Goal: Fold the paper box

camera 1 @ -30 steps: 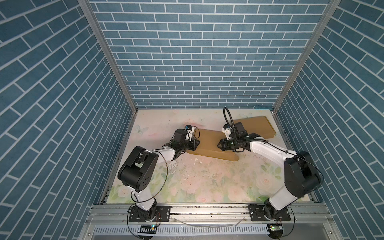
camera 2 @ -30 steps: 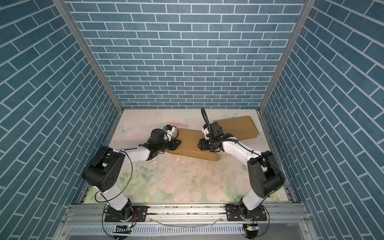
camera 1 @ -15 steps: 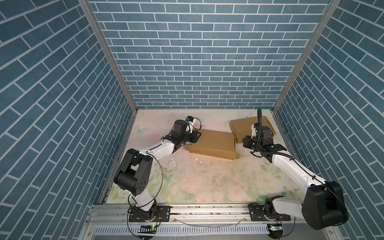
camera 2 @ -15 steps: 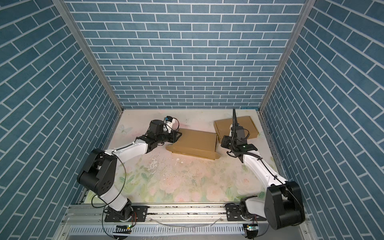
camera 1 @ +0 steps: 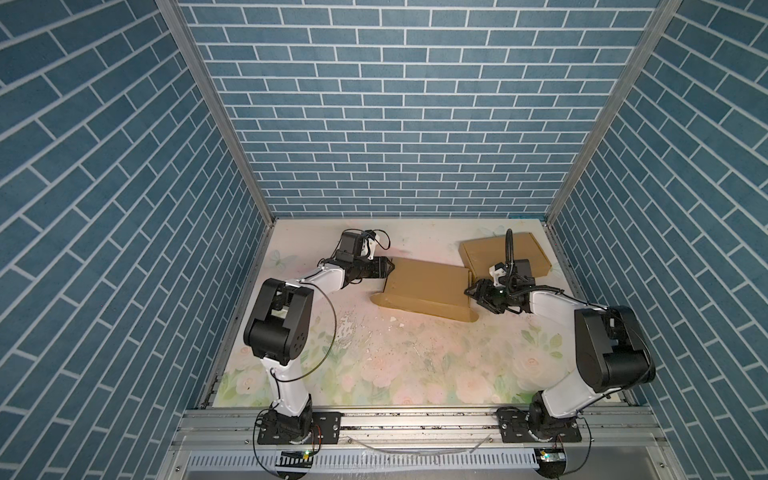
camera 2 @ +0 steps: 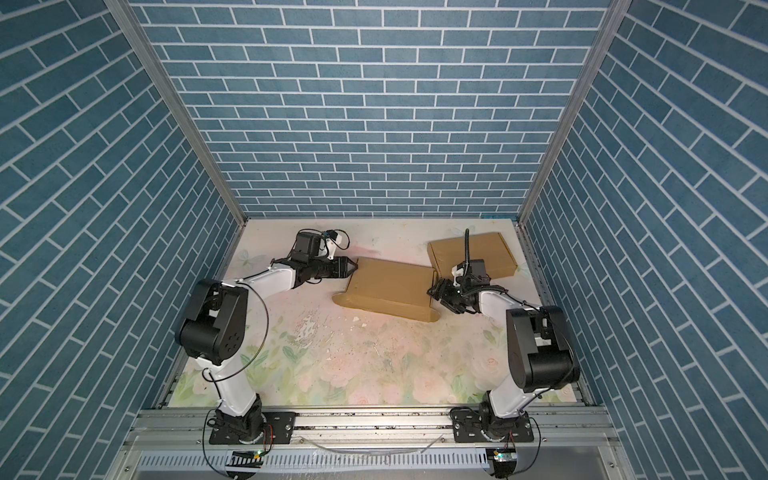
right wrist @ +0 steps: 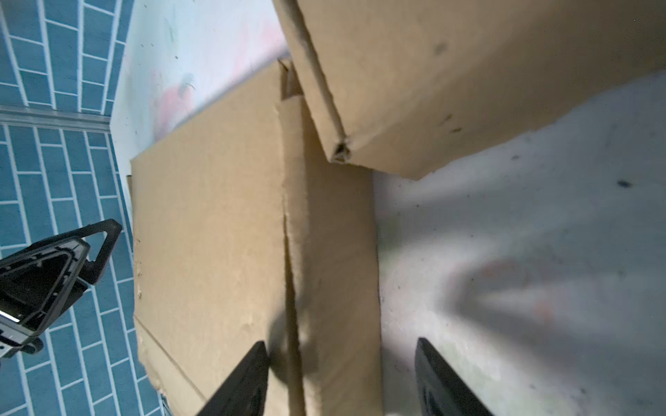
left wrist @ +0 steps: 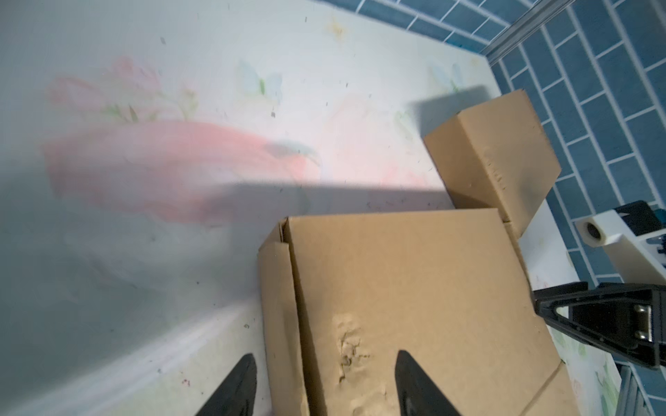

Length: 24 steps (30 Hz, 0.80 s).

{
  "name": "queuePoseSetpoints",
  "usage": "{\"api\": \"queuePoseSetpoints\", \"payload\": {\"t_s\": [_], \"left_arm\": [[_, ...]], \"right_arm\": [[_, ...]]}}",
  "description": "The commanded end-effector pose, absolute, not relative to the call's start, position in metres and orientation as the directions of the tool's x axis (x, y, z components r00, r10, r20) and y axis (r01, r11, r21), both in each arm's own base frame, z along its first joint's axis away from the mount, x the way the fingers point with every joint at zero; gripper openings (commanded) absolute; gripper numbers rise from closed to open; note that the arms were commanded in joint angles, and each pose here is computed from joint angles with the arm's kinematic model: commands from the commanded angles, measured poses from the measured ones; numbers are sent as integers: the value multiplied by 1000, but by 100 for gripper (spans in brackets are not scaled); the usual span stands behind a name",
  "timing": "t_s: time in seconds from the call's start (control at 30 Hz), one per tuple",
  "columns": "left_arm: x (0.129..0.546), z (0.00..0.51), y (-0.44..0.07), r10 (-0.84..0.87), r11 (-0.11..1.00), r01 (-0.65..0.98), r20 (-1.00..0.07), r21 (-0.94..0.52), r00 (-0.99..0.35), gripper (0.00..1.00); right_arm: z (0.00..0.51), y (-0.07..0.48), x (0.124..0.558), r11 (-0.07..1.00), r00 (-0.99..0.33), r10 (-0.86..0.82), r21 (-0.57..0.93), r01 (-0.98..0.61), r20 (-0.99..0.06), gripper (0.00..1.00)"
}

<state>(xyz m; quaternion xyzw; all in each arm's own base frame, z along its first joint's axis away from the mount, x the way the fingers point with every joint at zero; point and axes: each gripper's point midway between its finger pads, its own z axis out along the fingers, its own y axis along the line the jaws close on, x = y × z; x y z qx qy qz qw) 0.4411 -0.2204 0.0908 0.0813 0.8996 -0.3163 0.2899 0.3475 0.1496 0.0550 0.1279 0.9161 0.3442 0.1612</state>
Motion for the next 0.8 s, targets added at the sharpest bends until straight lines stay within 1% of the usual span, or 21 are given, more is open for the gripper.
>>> {"api": "queuePoseSetpoints", "payload": {"t_s": [0.0,0.03,0.07,0.1,0.2,0.27,0.37,0.43,0.53,0.63,0.77], "left_arm": [[435,79,-226,-40,769,307,-521,-561,-852,59],[434,73,-226,-41,767,301,-512,-566,-858,57],[433,68,-226,-44,767,292,-500,-571,-865,55],[432,65,-226,-47,764,286,-492,-578,-869,52],[428,55,-226,-49,764,275,-477,-584,-878,47],[426,47,-223,-44,773,264,-464,-576,-885,42],[424,34,-216,-43,791,231,-427,-567,-903,34],[423,26,-212,-43,798,212,-404,-564,-914,30],[420,19,-205,-42,800,187,-363,-571,-931,25],[416,13,-197,-39,792,167,-321,-587,-946,22],[411,5,-187,-34,777,136,-257,-615,-966,20]], "right_arm": [[51,157,353,707,-919,349,695,129,-184,51],[47,160,353,707,-924,339,696,128,-175,44],[46,162,352,706,-927,335,696,126,-171,40],[46,163,352,704,-926,335,700,123,-174,38],[49,164,353,694,-922,340,711,115,-183,39],[56,168,353,670,-925,333,736,95,-184,44],[64,167,353,607,-921,354,790,91,-165,59],[64,162,351,556,-915,381,824,112,-132,69],[55,159,345,532,-913,396,834,146,-93,81],[50,162,340,500,-913,405,848,174,-51,88],[48,163,339,474,-908,418,858,198,-22,90]]}}
